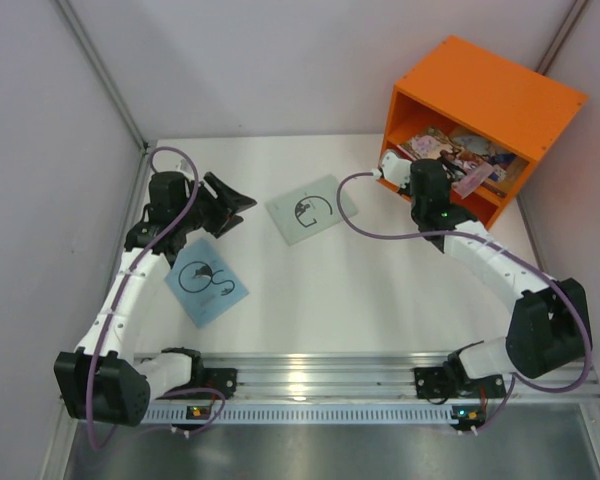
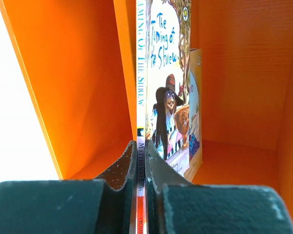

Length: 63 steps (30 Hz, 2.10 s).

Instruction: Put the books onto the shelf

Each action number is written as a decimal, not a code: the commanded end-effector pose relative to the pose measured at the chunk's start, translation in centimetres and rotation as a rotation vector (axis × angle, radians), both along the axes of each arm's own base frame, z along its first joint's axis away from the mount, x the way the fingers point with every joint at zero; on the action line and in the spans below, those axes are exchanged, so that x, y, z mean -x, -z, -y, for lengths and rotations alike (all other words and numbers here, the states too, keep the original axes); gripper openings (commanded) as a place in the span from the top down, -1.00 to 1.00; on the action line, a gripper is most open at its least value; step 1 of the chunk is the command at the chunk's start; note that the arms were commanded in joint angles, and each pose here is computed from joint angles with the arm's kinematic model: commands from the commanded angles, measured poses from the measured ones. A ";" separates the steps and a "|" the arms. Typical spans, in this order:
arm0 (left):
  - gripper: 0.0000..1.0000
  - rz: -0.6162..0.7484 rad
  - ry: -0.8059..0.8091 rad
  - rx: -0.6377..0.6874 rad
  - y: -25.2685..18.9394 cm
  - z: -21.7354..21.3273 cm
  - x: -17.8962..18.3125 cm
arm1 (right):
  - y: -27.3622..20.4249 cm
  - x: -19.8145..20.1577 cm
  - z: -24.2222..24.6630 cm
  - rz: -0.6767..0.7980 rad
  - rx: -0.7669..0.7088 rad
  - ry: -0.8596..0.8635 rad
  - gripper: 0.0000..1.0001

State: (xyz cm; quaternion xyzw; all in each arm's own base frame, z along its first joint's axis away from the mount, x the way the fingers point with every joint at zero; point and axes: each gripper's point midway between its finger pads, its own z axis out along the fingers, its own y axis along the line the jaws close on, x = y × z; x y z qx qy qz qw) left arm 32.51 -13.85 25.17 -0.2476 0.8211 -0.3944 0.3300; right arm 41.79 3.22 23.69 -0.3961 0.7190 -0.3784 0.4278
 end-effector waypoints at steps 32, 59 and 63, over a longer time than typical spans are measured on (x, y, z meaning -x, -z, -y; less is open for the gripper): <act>-0.34 0.055 0.029 -0.024 -1.4 -0.3 0.3 | -2.8 0.1 6.5 0.002 -0.096 0.115 0.23; -0.33 0.064 0.033 -0.021 -1.5 -0.3 1.1 | -3.4 0.1 9.3 0.058 -0.080 0.243 0.52; -0.33 0.060 0.033 -0.024 -1.3 -0.3 1.0 | -3.5 -0.1 8.7 0.039 -0.130 0.243 0.40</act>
